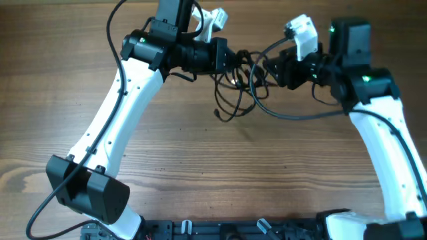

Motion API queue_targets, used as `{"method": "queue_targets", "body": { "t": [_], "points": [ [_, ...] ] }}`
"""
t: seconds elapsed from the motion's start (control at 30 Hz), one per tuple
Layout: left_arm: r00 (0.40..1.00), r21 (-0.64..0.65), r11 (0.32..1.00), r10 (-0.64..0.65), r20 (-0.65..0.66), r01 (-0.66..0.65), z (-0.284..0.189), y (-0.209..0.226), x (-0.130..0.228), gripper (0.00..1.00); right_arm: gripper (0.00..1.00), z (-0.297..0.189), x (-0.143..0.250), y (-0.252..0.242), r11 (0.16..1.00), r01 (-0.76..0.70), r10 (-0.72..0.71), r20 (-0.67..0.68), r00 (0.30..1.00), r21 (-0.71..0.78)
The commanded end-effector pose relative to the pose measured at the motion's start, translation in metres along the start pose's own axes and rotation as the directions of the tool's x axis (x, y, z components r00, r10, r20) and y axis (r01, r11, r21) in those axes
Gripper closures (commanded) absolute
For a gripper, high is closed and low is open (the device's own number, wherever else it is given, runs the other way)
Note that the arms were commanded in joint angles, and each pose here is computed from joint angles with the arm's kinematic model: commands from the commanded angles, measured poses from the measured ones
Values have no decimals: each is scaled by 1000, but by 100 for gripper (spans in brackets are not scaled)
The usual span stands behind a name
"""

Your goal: Untangle cables

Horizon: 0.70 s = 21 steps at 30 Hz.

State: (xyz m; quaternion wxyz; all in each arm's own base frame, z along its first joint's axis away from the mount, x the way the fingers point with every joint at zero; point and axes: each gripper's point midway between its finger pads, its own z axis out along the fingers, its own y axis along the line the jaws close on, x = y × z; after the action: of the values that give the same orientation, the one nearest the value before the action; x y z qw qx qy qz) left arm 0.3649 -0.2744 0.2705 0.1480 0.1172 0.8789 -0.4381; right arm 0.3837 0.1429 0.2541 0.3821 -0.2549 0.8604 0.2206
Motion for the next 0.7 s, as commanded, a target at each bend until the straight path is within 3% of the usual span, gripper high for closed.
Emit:
{"method": "queue_targets", "body": {
  "t": [0.0,0.13,0.33,0.47,0.6,0.67],
  "points": [
    [999,28,999,-47,-14,47,-5,-4,3,96,46,14,4,-4,997,71,-71,-29,997,-5],
    [987,35,986,-161,-21,162,-3,-9,4,96,46,19,0,-2,997,81,-81,-15,997,-7],
    [977,115,974,-187,-98,198,4,-34,17,96,47,37,7,-10,999,47,-47,-40,998,-13],
    [972,126,967,-206,-116,221,6,-39,20,96,48,37,-7,-15,1000,24,-24,15,1000,7],
    [971,139,969,-185,-153,206,14,-52,31,96,52,48,-18,-19,997,-82,82,60,995,4],
    [971,140,969,-179,-159,202,16,-54,34,96,59,61,-11,-20,993,-121,121,37,992,-5]
  ]
}}
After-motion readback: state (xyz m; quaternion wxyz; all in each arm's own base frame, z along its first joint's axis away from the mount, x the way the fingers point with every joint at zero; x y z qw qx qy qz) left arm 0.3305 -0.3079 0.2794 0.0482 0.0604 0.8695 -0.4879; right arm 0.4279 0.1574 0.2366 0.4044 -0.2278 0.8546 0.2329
